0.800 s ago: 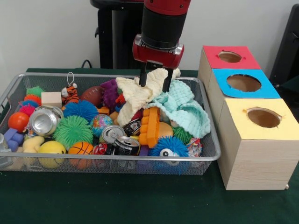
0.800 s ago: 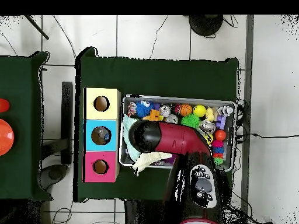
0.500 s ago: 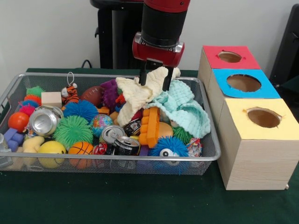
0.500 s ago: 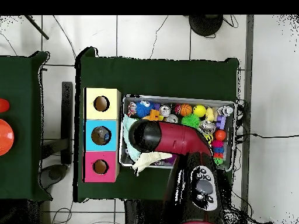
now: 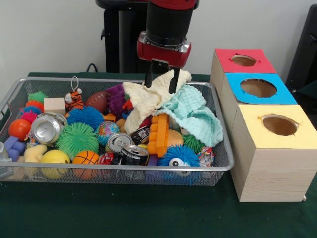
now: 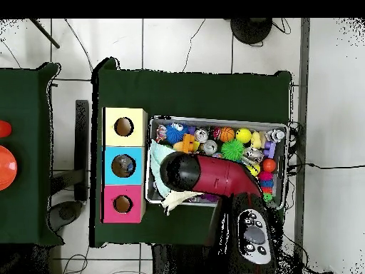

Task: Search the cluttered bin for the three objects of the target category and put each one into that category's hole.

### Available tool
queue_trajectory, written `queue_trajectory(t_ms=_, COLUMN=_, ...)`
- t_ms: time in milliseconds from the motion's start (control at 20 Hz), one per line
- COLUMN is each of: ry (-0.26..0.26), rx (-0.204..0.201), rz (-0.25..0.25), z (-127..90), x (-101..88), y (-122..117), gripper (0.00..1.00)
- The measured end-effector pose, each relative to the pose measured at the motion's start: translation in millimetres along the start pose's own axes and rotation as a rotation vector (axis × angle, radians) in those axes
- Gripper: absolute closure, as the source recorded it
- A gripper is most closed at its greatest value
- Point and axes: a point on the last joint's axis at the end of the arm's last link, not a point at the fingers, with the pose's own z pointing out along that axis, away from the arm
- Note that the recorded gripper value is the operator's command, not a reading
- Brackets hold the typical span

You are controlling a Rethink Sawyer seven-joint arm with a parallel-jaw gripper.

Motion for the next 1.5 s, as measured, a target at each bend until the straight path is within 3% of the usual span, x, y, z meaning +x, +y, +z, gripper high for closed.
queue_trajectory(t_ms=350, ry=0.061, rx=-0.009, rz=0.031, z=18, x=18.1, y=-21, gripper=0.00)
queue_trajectory(t_ms=700, ry=0.117, rx=-0.007, rz=-0.002, z=51, x=39.8, y=-29, gripper=0.00)
queue_trajectory(t_ms=1150, ry=0.118, rx=-0.070, rz=-0.026, z=90, x=44.4, y=-25, gripper=0.00)
queue_trajectory(t_ms=1350, ry=0.120, rx=-0.095, rz=-0.027, z=95, x=42.6, y=-28, gripper=0.00)
queue_trajectory(t_ms=1400, ry=0.125, rx=-0.106, rz=-0.027, z=95, x=41.7, y=-30, gripper=1.00)
queue_trajectory(t_ms=1500, ry=0.125, rx=-0.110, rz=-0.030, z=95, x=41.4, y=-28, gripper=1.00)
